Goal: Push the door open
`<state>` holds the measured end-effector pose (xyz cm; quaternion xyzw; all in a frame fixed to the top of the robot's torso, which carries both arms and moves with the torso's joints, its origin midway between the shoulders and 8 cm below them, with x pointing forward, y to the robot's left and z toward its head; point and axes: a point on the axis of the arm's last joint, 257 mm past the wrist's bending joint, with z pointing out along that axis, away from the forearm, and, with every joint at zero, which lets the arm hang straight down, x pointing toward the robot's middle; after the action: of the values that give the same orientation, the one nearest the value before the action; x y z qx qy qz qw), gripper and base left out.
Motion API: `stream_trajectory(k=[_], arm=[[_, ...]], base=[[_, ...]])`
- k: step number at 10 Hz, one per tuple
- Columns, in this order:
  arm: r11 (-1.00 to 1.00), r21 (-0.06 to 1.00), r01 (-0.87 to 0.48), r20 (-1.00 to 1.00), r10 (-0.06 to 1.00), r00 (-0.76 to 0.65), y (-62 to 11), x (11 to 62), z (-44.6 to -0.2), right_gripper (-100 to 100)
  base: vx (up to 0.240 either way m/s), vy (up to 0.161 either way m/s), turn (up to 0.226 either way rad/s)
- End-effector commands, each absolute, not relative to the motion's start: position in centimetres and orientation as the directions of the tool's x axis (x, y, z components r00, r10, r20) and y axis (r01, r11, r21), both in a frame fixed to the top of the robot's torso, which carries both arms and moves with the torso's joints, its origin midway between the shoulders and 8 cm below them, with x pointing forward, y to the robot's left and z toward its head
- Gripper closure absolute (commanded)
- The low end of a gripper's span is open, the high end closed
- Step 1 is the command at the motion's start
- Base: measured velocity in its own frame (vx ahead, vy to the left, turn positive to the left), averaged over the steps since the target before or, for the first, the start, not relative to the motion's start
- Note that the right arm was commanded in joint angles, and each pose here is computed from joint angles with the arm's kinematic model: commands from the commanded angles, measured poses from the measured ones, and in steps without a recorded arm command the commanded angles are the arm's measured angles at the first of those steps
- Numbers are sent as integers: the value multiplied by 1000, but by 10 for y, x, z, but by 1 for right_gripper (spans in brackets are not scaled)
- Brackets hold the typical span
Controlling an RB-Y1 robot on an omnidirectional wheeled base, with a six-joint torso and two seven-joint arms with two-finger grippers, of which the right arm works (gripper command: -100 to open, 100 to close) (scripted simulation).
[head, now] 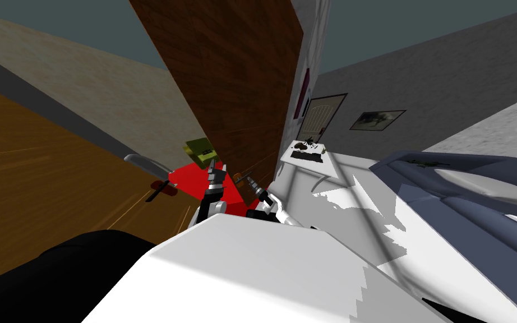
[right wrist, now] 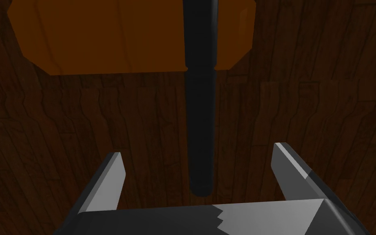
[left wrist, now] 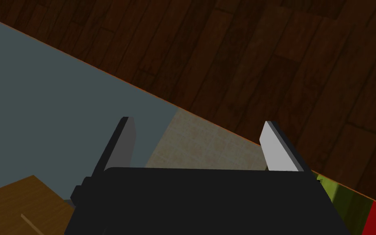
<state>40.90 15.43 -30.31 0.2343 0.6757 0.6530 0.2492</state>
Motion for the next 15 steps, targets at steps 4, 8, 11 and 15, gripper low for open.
stream_trajectory(k=[4,8,11,15], arm=[[24,1000,-11,-24,646,-763,161,412,-298,-100],[24,1000,-11,-24,646,-763,161,412,-298,100],[46,999,-9,-37,670,-741,140,423,-306,-100],[21,1000,-3,-17,688,-725,141,428,-299,-100]], base=[[103,137,19],[-14,-18,0],[-52,-6,-65],[-156,30,-74]])
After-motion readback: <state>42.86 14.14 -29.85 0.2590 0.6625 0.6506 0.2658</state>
